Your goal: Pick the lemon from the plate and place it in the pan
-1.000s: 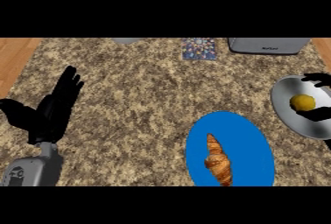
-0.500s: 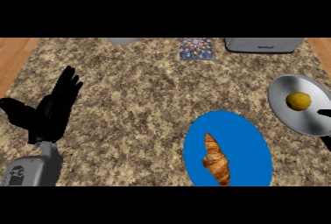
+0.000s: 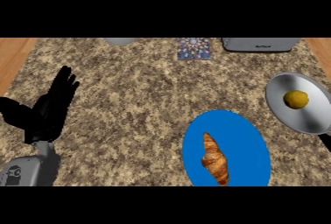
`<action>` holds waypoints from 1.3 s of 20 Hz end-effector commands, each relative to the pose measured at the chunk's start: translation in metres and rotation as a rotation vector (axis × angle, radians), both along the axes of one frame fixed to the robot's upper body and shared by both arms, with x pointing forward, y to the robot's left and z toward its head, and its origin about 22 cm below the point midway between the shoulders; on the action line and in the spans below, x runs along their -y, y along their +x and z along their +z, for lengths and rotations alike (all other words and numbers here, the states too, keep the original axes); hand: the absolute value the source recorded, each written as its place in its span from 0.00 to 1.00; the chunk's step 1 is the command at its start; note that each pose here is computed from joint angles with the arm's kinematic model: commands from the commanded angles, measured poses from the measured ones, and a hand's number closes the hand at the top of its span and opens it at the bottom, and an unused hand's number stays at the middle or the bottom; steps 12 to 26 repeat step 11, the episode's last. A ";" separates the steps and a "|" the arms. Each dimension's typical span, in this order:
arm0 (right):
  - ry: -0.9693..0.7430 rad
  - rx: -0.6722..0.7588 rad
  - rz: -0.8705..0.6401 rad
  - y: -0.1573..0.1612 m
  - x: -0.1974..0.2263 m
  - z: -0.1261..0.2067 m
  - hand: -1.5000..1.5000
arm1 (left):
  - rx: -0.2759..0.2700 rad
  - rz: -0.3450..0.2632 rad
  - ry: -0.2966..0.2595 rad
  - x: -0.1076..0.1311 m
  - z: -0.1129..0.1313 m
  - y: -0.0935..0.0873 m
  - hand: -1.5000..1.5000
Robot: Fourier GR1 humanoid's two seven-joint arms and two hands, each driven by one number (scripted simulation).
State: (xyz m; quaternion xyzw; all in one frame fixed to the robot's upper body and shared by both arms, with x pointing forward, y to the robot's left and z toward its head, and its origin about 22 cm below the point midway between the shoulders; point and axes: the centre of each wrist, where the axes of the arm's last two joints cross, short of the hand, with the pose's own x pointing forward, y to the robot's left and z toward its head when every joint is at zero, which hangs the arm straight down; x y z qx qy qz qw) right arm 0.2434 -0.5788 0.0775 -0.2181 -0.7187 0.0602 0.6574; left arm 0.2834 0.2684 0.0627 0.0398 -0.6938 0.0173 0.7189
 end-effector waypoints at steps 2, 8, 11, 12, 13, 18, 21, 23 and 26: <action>0.115 0.071 0.153 -0.042 0.028 0.012 0.00 | -0.017 -0.001 -0.008 -0.008 -0.005 -0.005 0.50; 0.079 0.096 0.118 -0.055 0.026 -0.007 0.00 | 0.000 0.007 -0.002 -0.005 0.000 -0.002 0.50; 0.058 0.063 0.125 -0.060 0.033 0.003 0.00 | -0.012 0.012 -0.007 -0.011 -0.001 -0.003 0.50; 0.058 0.063 0.125 -0.060 0.033 0.003 0.00 | -0.012 0.012 -0.007 -0.011 -0.001 -0.003 0.50; 0.058 0.063 0.125 -0.060 0.033 0.003 0.00 | -0.012 0.012 -0.007 -0.011 -0.001 -0.003 0.50; 0.058 0.063 0.125 -0.060 0.033 0.003 0.00 | -0.012 0.012 -0.007 -0.011 -0.001 -0.003 0.50; 0.058 0.063 0.125 -0.060 0.033 0.003 0.00 | -0.012 0.012 -0.007 -0.011 -0.001 -0.003 0.50; 0.058 0.063 0.125 -0.060 0.033 0.003 0.00 | -0.012 0.012 -0.007 -0.011 -0.001 -0.003 0.50; 0.058 0.063 0.125 -0.060 0.033 0.003 0.00 | -0.012 0.012 -0.007 -0.011 -0.001 -0.003 0.50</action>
